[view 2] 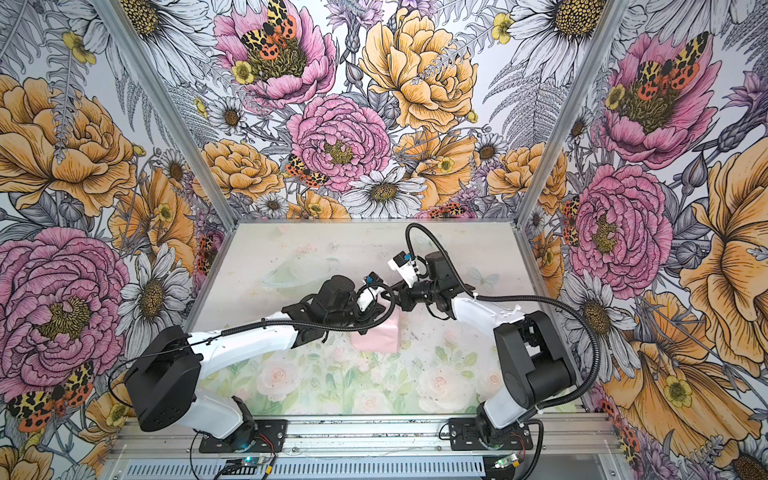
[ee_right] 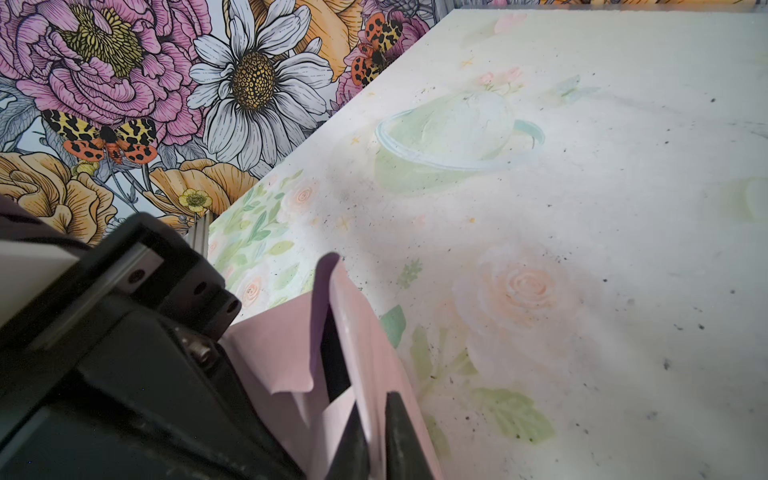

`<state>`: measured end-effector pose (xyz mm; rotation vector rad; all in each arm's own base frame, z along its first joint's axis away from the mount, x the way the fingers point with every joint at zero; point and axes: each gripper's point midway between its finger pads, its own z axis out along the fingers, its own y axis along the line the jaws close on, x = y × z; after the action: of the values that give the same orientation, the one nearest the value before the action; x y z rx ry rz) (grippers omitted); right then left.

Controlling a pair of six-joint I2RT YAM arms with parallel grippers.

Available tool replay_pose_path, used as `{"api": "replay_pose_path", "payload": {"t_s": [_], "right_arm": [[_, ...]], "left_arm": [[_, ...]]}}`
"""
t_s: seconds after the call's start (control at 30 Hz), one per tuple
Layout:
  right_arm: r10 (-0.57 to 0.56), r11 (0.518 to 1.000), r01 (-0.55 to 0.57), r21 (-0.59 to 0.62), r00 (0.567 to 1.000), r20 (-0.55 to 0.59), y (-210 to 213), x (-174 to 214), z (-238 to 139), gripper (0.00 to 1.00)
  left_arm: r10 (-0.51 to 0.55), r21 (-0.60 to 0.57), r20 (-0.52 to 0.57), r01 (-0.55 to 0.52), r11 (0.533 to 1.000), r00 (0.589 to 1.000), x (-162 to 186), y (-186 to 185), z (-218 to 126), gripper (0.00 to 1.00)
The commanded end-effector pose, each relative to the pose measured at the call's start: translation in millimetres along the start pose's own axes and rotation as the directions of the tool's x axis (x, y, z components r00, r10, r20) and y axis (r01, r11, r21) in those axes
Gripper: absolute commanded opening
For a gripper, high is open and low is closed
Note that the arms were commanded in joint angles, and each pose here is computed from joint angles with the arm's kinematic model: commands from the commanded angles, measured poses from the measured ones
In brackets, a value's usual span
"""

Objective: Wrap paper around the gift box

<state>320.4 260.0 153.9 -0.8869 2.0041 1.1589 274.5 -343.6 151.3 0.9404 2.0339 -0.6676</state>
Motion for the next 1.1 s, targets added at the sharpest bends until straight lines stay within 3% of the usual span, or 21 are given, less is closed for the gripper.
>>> {"api": "replay_pose_path", "payload": {"t_s": [0.0,0.07,0.17,0.23,0.33,0.43,0.53,0.67,0.77,0.8,0.9,0.97,1.0,1.07], "right_arm": [[-0.045,0.999,0.046,-0.011,0.999,0.025,4.4,-14.5,-0.9,0.02],[-0.053,0.998,0.053,-0.017,0.998,0.029,6.8,-16.7,-1.6,0.05],[-0.062,0.998,0.063,-0.026,0.997,0.042,9.1,-23.2,-1.8,0.24],[-0.067,0.997,0.068,-0.027,0.997,0.045,8.7,-26.3,0.0,0.27],[-0.068,0.997,0.069,-0.029,0.997,0.049,6.6,-30.8,2.5,0.21],[-0.071,0.997,0.072,-0.034,0.996,0.053,6.3,-34.1,3.5,0.02],[-0.077,0.996,0.08,-0.045,0.995,0.056,8.6,-36.2,3.8,0.0],[-0.083,0.995,0.087,-0.055,0.995,0.061,11.2,-40.1,4.9,0.23],[-0.082,0.995,0.085,-0.058,0.995,0.058,10.2,-41.4,8.0,0.27],[-0.083,0.994,0.086,-0.06,0.995,0.058,10.1,-42.1,9.0,0.26],[-0.084,0.994,0.088,-0.06,0.995,0.057,9.2,-43.0,10.6,0.02],[-0.091,0.993,0.095,-0.064,0.994,0.059,11.0,-43.5,9.9,0.0],[-0.093,0.993,0.097,-0.062,0.994,0.059,11.1,-44.3,9.3,0.04],[-0.092,0.994,0.096,-0.056,0.994,0.056,10.8,-43.9,8.7,0.27]], "left_arm": [[-0.006,-0.032,-0.081,0.004,0.999,0.997,23.8,5.7,-0.9,0.08],[-0.007,-0.032,-0.082,0.004,0.999,0.997,24.3,5.9,-0.6,0.08],[-0.008,-0.032,-0.081,0.005,0.999,0.997,23.8,6.4,-0.7,0.08],[-0.009,-0.032,-0.08,0.006,0.999,0.997,23.3,6.2,-0.8,0.08],[-0.007,-0.034,-0.079,0.005,0.999,0.997,23.2,6.5,-1.1,0.08],[-0.007,-0.032,-0.08,0.005,0.999,0.997,23.0,6.1,-1.5,0.08],[-0.006,-0.034,-0.077,0.003,0.999,0.997,22.3,6.6,-2.1,0.08],[-0.005,-0.034,-0.077,0.002,0.999,0.997,22.1,6.6,-2.0,0.08],[-0.006,-0.035,-0.077,0.004,0.999,0.997,22.3,7.0,-2.0,0.08],[-0.008,-0.035,-0.077,0.005,0.999,0.997,22.3,7.6,-2.1,0.08],[-0.007,-0.034,-0.076,0.005,0.999,0.997,21.8,7.2,-2.4,0.08],[-0.009,-0.036,-0.075,0.006,0.999,0.997,22.0,7.6,-3.0,0.08],[-0.007,-0.036,-0.074,0.005,0.999,0.997,21.3,7.4,-3.1,0.08],[-0.006,-0.035,-0.073,0.003,0.999,0.997,21.0,6.9,-3.4,0.08]]}}
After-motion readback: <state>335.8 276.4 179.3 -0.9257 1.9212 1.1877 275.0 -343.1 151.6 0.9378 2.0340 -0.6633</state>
